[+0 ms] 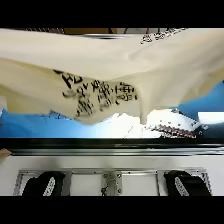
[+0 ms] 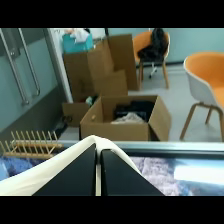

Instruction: Fold the clothes and pants, and hang the long-sleeved shirts on hangers.

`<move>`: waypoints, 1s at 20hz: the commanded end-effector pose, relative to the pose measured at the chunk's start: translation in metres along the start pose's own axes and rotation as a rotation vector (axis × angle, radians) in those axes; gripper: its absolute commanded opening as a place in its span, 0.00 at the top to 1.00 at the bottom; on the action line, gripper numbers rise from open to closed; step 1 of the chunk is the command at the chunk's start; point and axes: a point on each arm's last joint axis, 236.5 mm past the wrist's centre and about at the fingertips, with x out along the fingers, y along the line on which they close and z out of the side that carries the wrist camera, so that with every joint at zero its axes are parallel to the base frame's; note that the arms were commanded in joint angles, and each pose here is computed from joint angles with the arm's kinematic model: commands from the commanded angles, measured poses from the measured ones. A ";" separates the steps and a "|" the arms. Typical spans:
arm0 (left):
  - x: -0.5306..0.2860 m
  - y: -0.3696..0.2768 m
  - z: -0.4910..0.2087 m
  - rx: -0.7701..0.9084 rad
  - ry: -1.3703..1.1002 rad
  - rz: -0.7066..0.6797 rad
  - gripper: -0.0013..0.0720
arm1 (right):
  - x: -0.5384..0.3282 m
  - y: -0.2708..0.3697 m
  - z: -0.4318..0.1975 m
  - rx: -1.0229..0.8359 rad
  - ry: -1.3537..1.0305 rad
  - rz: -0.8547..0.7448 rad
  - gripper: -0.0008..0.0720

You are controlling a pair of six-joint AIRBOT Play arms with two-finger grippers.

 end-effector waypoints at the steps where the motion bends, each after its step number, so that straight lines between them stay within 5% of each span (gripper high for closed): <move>1: -0.020 -0.006 0.000 -0.063 -0.047 -0.008 0.97 | -0.017 0.006 0.015 -0.009 -0.053 -0.004 0.97; 8: 0.062 0.064 -0.132 -0.244 0.331 0.113 0.97 | 0.043 -0.026 -0.037 0.112 0.127 -0.035 0.97; 14: 0.180 0.169 -0.297 -0.359 0.647 0.270 0.97 | 0.166 -0.120 -0.246 0.237 0.667 -0.132 0.97; 18: 0.264 0.196 -0.386 -0.272 0.792 0.225 0.97 | 0.220 -0.179 -0.347 0.302 0.748 -0.208 0.96; 19: 0.282 0.199 -0.402 -0.272 0.820 0.216 0.97 | 0.230 -0.189 -0.356 0.316 0.727 -0.224 0.88; 20: 0.294 0.203 -0.415 -0.280 0.846 0.211 0.76 | 0.236 -0.195 -0.360 0.330 0.706 -0.235 0.56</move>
